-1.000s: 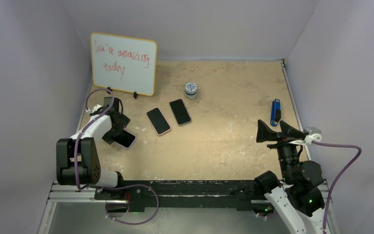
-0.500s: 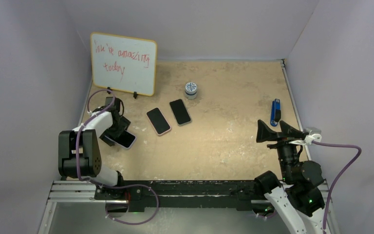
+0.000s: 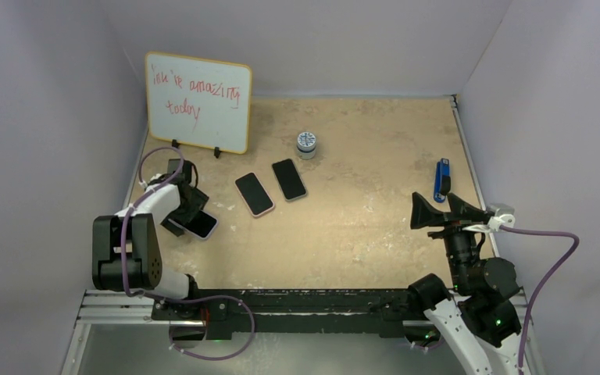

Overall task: Take the phone out of the phone case
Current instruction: Pick up the phone at the center of the board.

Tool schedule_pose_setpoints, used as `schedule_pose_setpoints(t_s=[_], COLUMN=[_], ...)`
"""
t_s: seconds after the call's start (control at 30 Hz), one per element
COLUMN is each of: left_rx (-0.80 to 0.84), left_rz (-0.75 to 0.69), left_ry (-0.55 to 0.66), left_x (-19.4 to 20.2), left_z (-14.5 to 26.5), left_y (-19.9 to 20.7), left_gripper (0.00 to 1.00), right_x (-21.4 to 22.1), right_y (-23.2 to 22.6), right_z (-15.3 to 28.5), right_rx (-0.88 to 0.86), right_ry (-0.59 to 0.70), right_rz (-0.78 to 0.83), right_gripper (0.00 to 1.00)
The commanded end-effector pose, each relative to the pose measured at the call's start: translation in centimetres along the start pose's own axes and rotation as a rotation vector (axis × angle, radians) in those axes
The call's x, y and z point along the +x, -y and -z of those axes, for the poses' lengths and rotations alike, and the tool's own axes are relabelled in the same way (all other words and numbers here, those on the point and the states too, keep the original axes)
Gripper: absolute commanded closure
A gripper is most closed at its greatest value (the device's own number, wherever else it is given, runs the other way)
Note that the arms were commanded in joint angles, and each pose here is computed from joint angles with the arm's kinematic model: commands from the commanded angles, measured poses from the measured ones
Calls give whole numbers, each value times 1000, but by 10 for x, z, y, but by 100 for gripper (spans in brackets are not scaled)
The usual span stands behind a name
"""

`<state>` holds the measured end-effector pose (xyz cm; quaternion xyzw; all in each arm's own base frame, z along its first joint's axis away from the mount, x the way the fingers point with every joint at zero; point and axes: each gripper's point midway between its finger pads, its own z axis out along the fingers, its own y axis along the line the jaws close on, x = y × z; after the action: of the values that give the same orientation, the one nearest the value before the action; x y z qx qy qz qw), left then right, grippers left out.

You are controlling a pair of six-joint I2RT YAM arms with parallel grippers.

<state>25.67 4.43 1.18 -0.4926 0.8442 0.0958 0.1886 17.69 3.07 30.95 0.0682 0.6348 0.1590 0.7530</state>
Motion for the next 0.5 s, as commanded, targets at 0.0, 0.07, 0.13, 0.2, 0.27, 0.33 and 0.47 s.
schedule_pose_setpoints(t_s=[0.0,0.07,0.13,0.2,0.27,0.33,0.47], left_rx=[-8,15,44,80,124,168,267], left_rz=[16,22,26,24,24,20,6], left_ry=[-27,-39,-50,-61,-69,-63,-43], left_x=[13,18,23,28,31,32,31], left_z=[-9,-10,-10,-10,-9,-7,1], left_y=[-10,-10,-8,-5,0,5,15], left_gripper=[7,12,21,32,41,48,60], right_x=[-17,-18,-14,-5,4,13,46], right_y=[-11,-14,-18,-28,-42,-53,-71], right_z=[4,4,3,0,-3,-8,-17], right_rx=[-56,-69,-81,-118,-169,-208,-251], right_ry=[43,41,2,-56,-123,-184,-345], right_rz=[-15,-24,-39,-57,-71,-85,-129], right_gripper=[1,1,1,1,1,1,1])
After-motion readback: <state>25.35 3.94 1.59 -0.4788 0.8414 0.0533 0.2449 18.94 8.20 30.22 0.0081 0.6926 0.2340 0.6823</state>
